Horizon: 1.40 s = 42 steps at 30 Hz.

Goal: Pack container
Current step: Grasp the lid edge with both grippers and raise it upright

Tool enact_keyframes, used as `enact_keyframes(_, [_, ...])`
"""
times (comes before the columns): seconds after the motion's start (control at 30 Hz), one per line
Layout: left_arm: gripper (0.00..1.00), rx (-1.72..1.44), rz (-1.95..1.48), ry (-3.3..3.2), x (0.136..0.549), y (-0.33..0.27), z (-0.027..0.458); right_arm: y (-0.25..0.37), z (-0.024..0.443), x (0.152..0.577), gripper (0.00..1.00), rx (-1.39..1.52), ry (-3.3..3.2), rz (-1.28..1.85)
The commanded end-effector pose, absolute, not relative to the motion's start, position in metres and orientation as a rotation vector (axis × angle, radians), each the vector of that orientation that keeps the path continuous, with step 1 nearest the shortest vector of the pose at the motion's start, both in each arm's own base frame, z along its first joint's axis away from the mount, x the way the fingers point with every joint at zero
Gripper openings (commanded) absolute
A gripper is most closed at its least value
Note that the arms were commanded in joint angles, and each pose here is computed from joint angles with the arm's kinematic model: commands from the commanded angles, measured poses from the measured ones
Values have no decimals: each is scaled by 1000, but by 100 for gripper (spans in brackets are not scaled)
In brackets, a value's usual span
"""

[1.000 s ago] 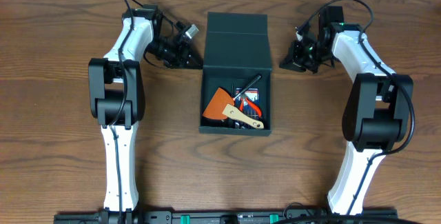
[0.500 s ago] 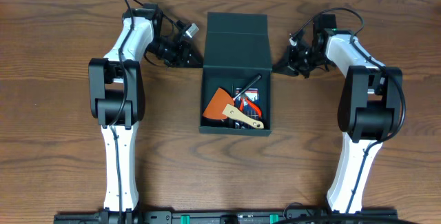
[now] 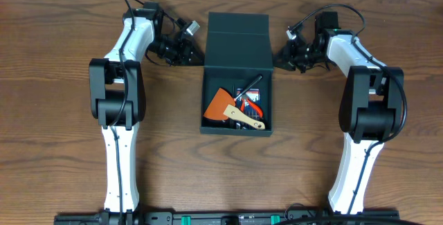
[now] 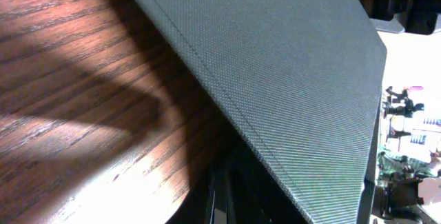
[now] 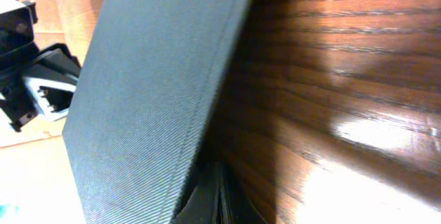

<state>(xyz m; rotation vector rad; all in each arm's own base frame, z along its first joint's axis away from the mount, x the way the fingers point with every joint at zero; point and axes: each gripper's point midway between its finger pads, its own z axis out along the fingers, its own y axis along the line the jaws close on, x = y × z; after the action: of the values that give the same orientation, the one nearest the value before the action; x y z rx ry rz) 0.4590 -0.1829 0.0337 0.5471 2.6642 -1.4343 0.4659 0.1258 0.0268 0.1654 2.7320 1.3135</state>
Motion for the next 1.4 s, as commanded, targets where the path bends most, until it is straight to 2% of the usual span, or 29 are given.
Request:
enact_keyframes(0.0, [6, 528, -1485, 2635, 460, -185, 38, 139, 27, 462, 1, 72, 2699, 1388])
enact_keyframes(0.2, [6, 501, -1544, 2582, 465, -190, 46, 153, 37, 466, 1, -29, 2621, 1456])
enact_keyframes(0.67, [6, 459, -1584, 2580, 467, -192, 55, 154, 41, 472, 1, -61, 2590, 1445])
enact_keyframes(1.37, [6, 509, -1540, 2516, 485, -194, 115, 154, 82, 501, 1, -131, 2506, 1405])
